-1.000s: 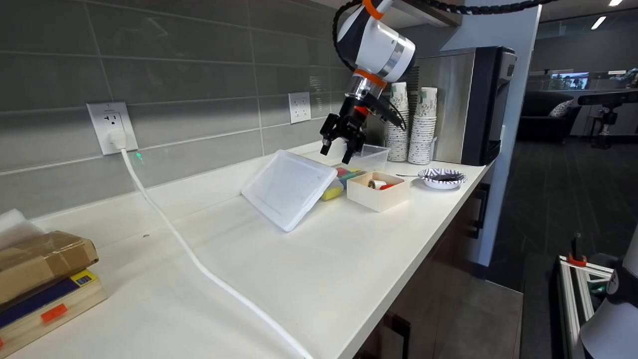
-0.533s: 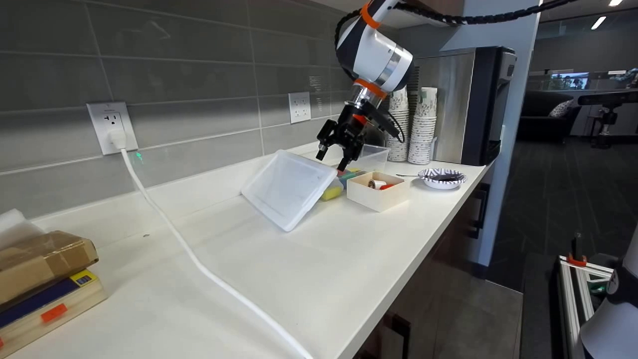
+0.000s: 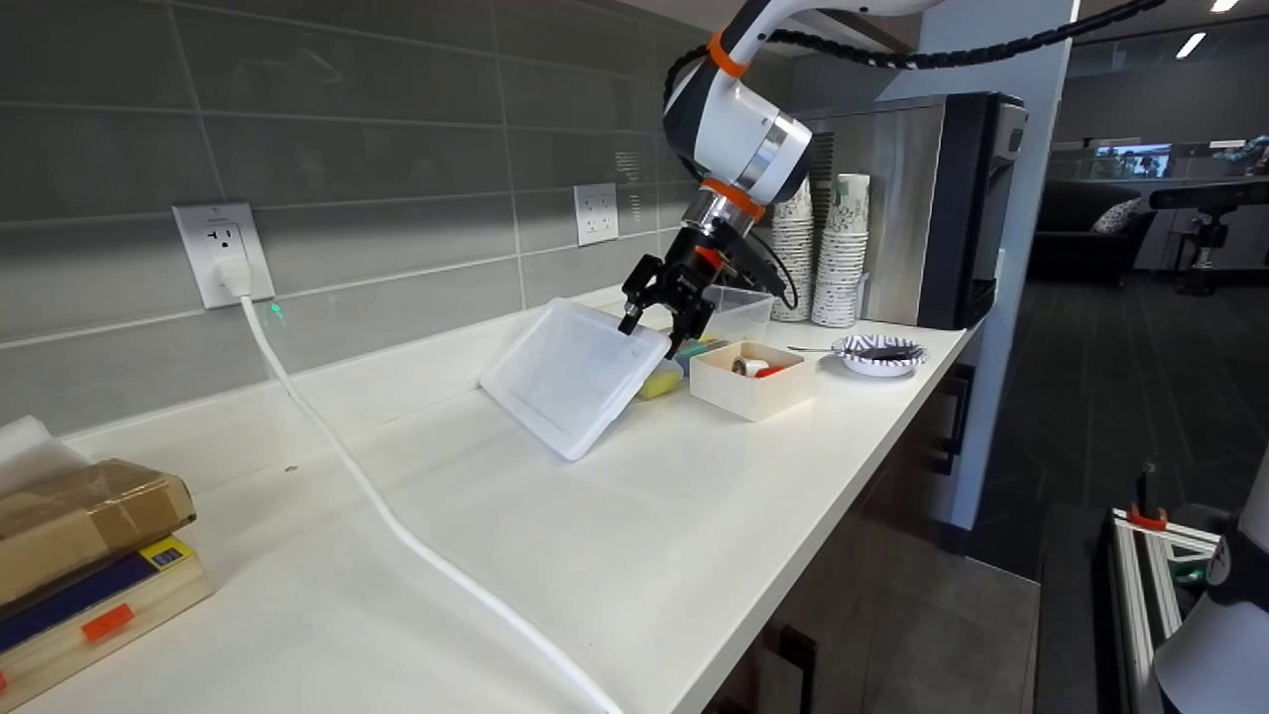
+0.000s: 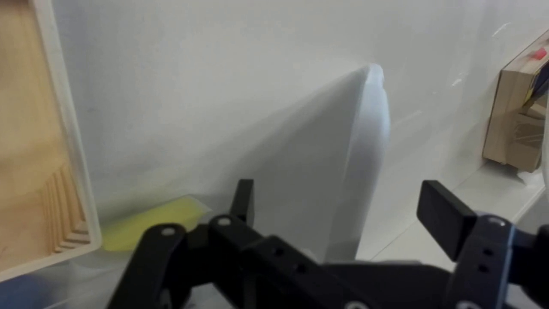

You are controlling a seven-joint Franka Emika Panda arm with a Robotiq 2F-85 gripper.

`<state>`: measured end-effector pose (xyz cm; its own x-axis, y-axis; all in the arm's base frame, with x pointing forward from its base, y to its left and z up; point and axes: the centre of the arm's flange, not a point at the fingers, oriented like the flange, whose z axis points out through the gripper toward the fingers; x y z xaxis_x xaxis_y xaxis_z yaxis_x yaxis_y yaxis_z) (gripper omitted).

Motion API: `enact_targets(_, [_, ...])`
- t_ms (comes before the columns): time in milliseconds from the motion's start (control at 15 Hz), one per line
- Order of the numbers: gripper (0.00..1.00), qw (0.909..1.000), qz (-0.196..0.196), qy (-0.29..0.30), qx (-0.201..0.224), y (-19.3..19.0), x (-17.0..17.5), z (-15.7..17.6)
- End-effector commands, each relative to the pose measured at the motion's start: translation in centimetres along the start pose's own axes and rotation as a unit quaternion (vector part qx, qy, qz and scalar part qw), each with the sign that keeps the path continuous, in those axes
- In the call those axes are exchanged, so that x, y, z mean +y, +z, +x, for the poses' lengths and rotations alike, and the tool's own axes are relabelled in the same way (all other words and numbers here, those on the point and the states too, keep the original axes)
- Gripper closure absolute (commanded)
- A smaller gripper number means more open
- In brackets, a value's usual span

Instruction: Place the lid on the tote

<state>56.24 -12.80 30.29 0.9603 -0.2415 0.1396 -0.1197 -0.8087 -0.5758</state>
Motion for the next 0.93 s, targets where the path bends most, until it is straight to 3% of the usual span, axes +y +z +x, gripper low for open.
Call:
enact_targets(0, [0.34, 0.9997, 0.017, -0.007, 0.017, 0.2, 0.0, 0.4])
enact_targets(533, [0.98, 0.9992, 0.022, -0.014, 0.031, -0.4, 0.3, -0.1])
enact_targets(867, [0.98, 0.9978, 0.037, -0.007, 0.055, -0.7, 0.3, -1.4])
